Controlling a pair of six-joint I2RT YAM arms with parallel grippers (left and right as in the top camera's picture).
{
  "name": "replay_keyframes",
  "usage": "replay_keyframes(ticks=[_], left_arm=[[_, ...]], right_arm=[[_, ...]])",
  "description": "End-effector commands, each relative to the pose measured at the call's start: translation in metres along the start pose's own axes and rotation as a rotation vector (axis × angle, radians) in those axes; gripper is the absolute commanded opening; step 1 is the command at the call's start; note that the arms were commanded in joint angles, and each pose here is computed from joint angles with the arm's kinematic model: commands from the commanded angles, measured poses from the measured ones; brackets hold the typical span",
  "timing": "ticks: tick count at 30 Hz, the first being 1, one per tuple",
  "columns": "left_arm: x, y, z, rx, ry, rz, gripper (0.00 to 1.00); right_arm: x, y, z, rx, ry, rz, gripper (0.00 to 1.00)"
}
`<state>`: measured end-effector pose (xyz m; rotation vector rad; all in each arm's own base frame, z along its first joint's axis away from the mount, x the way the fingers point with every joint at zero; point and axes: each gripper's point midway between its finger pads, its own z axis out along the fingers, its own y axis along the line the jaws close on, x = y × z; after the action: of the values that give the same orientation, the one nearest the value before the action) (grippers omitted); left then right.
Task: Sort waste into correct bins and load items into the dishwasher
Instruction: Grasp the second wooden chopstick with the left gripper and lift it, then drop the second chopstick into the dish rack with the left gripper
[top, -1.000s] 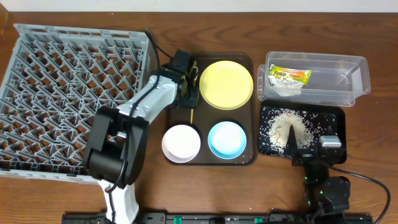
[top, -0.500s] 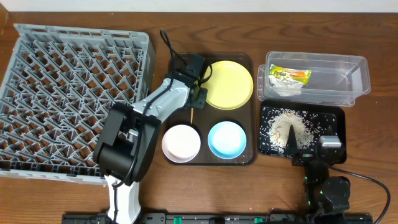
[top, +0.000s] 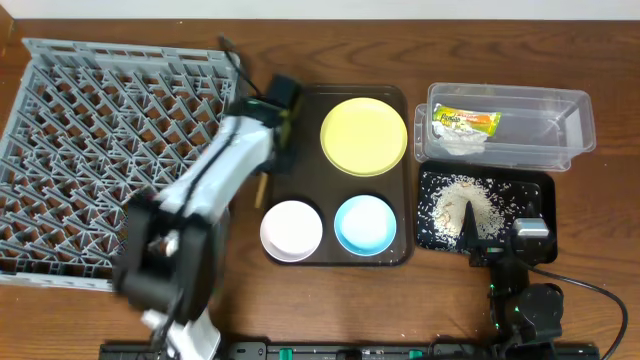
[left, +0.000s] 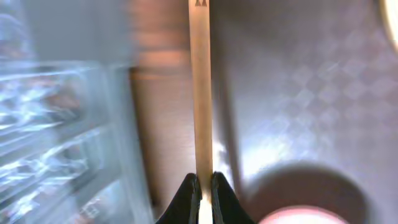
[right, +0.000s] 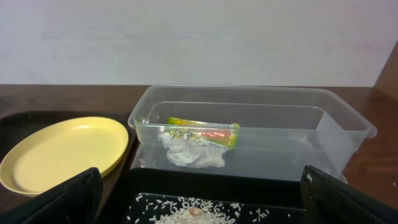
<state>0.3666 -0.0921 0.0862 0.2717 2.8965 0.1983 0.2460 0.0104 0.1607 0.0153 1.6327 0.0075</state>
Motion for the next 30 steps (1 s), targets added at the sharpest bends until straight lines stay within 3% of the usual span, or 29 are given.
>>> replay_keyframes(ticks=[1, 6, 18, 19, 21, 25, 26, 27, 30], left_arm=[[-0.011, 0.036, -0.067, -0.056, -0.156, -0.036, 0.06], [0.007, 0.064, -0.087, -0.087, -0.156, -0.031, 0.06], [0.030, 0.103, -0.022, -0.116, 0.014, -0.102, 0.07], [0.031, 0.103, -0.021, -0.116, 0.016, -0.101, 0.09], [0.030, 0.102, -0.022, -0.115, 0.012, -0.101, 0.31], [0.031, 0.095, -0.034, -0.069, 0.003, -0.135, 0.50], [0.029, 0.088, -0.042, -0.019, -0.005, -0.138, 0.51], [0.029, 0.079, -0.048, 0.036, -0.012, -0.139, 0.65], [0.021, 0.028, -0.083, 0.351, -0.084, -0.127, 0.70]], right_arm=[[0.000, -0.003, 0.000, 0.012, -0.005, -0.008, 0.99], [0.000, -0.003, 0.000, 0.012, -0.005, -0.008, 0.99], [0.000, -0.003, 0.000, 0.012, -0.005, -0.008, 0.99], [0.000, -0.003, 0.000, 0.012, -0.005, -0.008, 0.99], [0.000, -0.003, 0.000, 0.012, -0.005, -0.008, 0.99], [0.000, -0.003, 0.000, 0.012, -0.005, -0.008, 0.99], [0.000, -0.003, 0.000, 0.012, -0.005, -0.009, 0.99], [0.000, -0.003, 0.000, 0.012, -0.005, -0.008, 0.99], [0.000, -0.003, 0.000, 0.012, -0.005, -0.008, 0.99]])
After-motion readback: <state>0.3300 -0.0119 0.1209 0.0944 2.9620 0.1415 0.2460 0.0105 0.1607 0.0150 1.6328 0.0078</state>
